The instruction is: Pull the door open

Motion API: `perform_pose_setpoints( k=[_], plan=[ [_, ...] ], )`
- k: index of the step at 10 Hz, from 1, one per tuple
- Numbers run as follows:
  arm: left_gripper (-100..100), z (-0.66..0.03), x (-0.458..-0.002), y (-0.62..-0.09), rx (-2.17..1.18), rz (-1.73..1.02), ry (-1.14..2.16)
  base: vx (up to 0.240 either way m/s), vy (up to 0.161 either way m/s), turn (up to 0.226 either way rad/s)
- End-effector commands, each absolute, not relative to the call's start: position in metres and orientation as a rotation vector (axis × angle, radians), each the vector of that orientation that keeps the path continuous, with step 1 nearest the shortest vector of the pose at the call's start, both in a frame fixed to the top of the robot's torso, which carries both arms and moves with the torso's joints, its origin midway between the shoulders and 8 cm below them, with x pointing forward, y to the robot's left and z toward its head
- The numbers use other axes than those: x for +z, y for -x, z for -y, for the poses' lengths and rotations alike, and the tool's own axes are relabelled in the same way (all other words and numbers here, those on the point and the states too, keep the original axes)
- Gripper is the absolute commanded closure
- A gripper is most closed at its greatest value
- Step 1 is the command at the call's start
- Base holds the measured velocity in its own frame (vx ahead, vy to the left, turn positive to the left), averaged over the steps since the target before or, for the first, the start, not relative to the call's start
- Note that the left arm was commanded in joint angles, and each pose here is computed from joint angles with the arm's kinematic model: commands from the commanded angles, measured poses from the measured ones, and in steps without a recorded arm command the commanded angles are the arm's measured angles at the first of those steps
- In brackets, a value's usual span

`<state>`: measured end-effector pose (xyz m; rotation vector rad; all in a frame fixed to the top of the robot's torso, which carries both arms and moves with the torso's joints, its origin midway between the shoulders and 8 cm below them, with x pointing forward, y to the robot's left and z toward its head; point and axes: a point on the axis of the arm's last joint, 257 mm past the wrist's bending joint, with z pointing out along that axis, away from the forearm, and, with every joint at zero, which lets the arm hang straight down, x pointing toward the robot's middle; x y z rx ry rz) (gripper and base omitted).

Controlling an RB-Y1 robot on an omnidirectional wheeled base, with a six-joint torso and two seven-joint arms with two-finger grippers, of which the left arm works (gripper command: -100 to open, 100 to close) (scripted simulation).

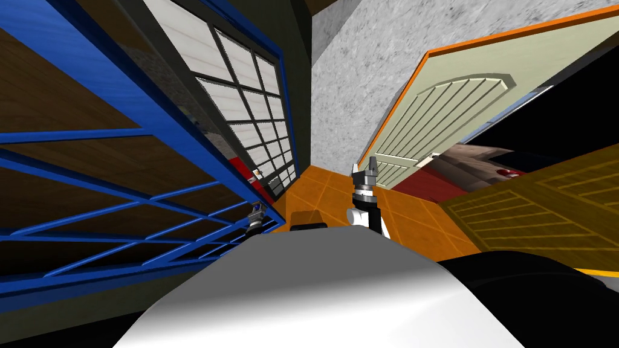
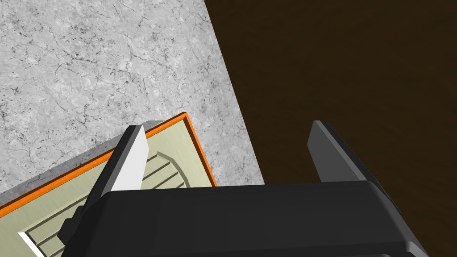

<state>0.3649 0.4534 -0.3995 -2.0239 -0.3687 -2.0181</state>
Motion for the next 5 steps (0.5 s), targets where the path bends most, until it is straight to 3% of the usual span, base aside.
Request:
perform_pose_setpoints(
  k=[1,5],
  plan=[
    [100,-0.446,-0.401,-0.364,-2.035,0.340,2.046,-0.218,0.008,-0.068],
    [100,-0.429,-0.398,-0.365,-2.082,0.271,2.083,-0.223,0.007,-0.052]
  ],
)
